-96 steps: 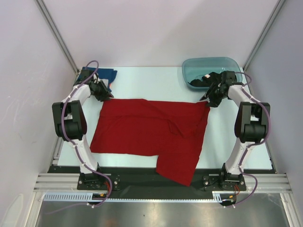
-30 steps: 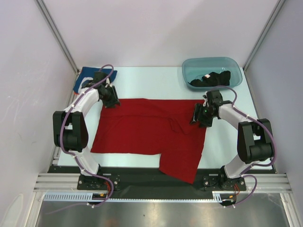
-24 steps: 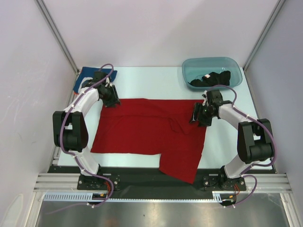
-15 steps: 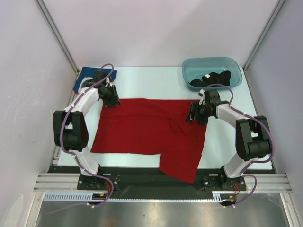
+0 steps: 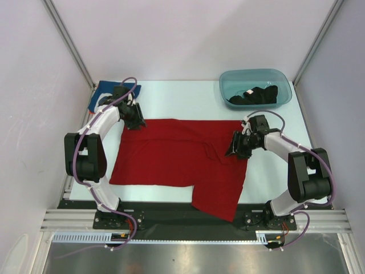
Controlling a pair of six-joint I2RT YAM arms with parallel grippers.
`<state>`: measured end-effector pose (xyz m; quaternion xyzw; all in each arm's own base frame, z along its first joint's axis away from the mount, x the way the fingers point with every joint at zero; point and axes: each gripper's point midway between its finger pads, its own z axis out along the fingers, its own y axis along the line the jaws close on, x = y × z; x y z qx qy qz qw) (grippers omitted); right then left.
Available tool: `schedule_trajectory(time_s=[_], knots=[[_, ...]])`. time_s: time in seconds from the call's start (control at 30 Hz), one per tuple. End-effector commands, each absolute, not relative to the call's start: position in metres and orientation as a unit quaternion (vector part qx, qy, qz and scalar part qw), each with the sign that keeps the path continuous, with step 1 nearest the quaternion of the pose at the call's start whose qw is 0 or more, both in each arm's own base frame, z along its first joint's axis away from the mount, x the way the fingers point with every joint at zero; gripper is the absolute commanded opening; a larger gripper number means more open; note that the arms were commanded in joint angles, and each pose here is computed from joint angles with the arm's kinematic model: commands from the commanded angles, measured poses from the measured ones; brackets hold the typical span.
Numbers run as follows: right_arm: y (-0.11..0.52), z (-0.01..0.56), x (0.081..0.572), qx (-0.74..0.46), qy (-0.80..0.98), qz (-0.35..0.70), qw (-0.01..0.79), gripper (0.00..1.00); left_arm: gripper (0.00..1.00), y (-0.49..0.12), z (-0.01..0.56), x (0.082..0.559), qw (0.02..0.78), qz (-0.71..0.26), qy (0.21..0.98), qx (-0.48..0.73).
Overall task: Fold and stack the t-shirts
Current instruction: Fold the tshirt
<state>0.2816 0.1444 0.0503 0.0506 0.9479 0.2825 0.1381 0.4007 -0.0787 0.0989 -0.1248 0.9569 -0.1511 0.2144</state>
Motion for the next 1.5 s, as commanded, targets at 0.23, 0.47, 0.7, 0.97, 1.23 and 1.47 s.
schedule_trajectory(time_s=[0.23, 0.47, 0.7, 0.97, 1.23, 1.47], knots=[[0.092, 0.039, 0.269, 0.158, 0.968, 0.179, 0.083, 0.21, 0.41, -0.081, 0.107, 0.408, 0.229, -0.162, 0.954, -0.108], [0.093, 0.103, 0.301, 0.071, 0.983, 0.038, 0.167, 0.51, 0.41, -0.080, 0.109, 0.407, 0.231, -0.159, 0.954, -0.107], [0.193, 0.102, 0.334, -0.114, 0.970, 0.076, 0.202, 0.49, 0.41, -0.080, 0.108, 0.405, 0.227, -0.158, 0.955, -0.112], [0.243, 0.041, 0.321, -0.193, 0.965, 0.088, 0.154, 0.36, 0.42, -0.079, 0.111, 0.401, 0.231, -0.156, 0.954, -0.112], [0.247, 0.019, 0.316, -0.194, 0.968, 0.090, 0.128, 0.23, 0.42, -0.079, 0.115, 0.402, 0.234, -0.157, 0.953, -0.111], [0.266, 0.074, 0.296, -0.194, 0.954, 0.205, 0.102, 0.11, 0.42, -0.078, 0.113, 0.402, 0.234, -0.155, 0.953, -0.109]])
